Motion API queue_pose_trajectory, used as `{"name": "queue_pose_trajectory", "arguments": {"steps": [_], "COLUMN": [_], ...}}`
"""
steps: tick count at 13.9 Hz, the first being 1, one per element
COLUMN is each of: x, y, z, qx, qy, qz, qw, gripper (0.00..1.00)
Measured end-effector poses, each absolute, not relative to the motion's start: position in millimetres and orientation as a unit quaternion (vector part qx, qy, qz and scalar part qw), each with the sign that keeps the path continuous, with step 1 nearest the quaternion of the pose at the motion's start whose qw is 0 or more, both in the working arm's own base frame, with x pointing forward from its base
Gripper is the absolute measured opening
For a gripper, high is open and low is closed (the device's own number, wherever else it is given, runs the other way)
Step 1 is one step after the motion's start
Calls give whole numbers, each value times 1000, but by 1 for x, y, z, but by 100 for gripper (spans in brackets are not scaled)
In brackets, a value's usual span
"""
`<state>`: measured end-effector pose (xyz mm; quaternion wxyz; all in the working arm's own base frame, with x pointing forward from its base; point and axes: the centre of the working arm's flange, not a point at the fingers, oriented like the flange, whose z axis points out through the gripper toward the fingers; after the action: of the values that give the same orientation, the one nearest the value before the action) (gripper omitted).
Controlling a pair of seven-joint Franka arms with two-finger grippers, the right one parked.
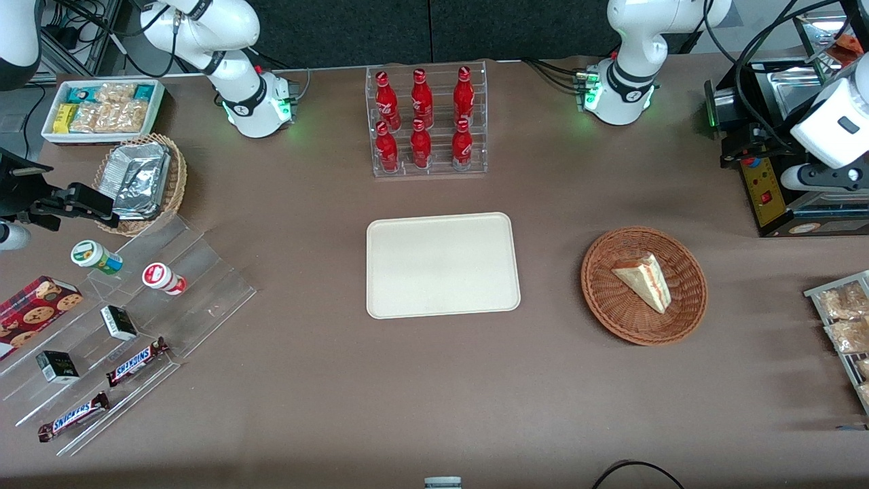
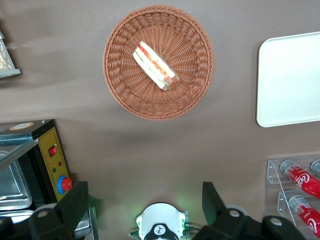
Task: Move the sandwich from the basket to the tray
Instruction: 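Move the left gripper over the wrapped sandwich in the wicker basket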
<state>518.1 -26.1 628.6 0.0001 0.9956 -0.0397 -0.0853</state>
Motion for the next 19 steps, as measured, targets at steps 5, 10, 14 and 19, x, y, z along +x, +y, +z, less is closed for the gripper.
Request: {"name": "queue_pose_trajectory", "arguments": {"steps": [5,10,14,19], "x": [523,541,538,531], "y": [-25,-32,-51,-67], "z": [613,504,434,389], "qx": [994,994,987,971], "qy": [-39,23,144,240], "qz": [-101,-108,-73,-20], "qw": [-6,-17,-25,-15], "gripper": [100,100,100,100]}}
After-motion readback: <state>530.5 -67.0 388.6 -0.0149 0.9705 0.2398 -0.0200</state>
